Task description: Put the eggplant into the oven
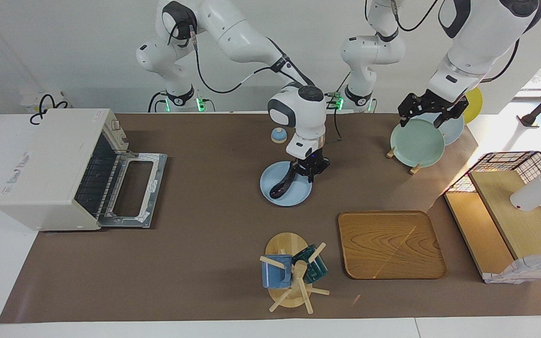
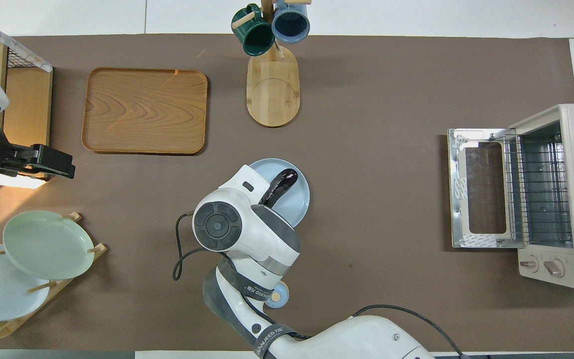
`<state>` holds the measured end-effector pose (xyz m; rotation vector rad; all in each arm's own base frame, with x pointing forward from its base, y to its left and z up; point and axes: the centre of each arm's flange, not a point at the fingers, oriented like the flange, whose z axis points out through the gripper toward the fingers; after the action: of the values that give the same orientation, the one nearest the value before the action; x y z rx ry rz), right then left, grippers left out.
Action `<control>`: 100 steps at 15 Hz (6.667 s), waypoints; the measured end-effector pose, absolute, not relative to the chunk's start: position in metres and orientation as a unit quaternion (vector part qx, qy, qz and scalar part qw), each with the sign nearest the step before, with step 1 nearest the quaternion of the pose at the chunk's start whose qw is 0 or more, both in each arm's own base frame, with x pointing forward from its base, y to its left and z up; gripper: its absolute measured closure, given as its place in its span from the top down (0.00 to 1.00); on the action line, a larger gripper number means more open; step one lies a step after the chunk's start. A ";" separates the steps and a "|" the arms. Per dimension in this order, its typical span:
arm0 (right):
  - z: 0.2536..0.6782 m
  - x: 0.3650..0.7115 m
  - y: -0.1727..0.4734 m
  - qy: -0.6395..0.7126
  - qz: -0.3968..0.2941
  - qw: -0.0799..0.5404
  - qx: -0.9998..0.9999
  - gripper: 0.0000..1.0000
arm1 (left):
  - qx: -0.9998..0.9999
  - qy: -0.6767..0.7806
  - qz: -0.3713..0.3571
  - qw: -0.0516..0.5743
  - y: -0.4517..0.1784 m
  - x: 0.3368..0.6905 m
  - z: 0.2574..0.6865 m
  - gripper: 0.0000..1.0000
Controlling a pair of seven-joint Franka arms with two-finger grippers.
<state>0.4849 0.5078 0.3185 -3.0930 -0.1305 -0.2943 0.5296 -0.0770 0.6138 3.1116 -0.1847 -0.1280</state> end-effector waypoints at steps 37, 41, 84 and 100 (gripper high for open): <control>0.370 0.495 -0.044 -0.155 0.067 -0.114 -0.979 0.14 | 0.997 -0.059 -0.041 0.011 -0.077 0.530 0.614 1.00; 0.377 0.497 -0.043 -0.166 0.074 -0.113 -0.977 0.35 | 0.997 -0.059 -0.041 0.011 -0.077 0.530 0.614 1.00; 0.441 0.537 -0.016 -0.283 0.091 -0.166 -0.941 0.01 | 0.997 -0.059 -0.041 0.011 -0.077 0.530 0.614 1.00; 0.565 0.533 -0.050 -0.183 0.039 -0.011 -0.982 0.88 | 0.997 -0.059 -0.041 0.011 -0.077 0.530 0.614 1.00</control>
<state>0.5328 -0.0503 0.5654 -3.1084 -0.5781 0.1250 0.5296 -0.0768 0.6137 3.1116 -0.1842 -0.1281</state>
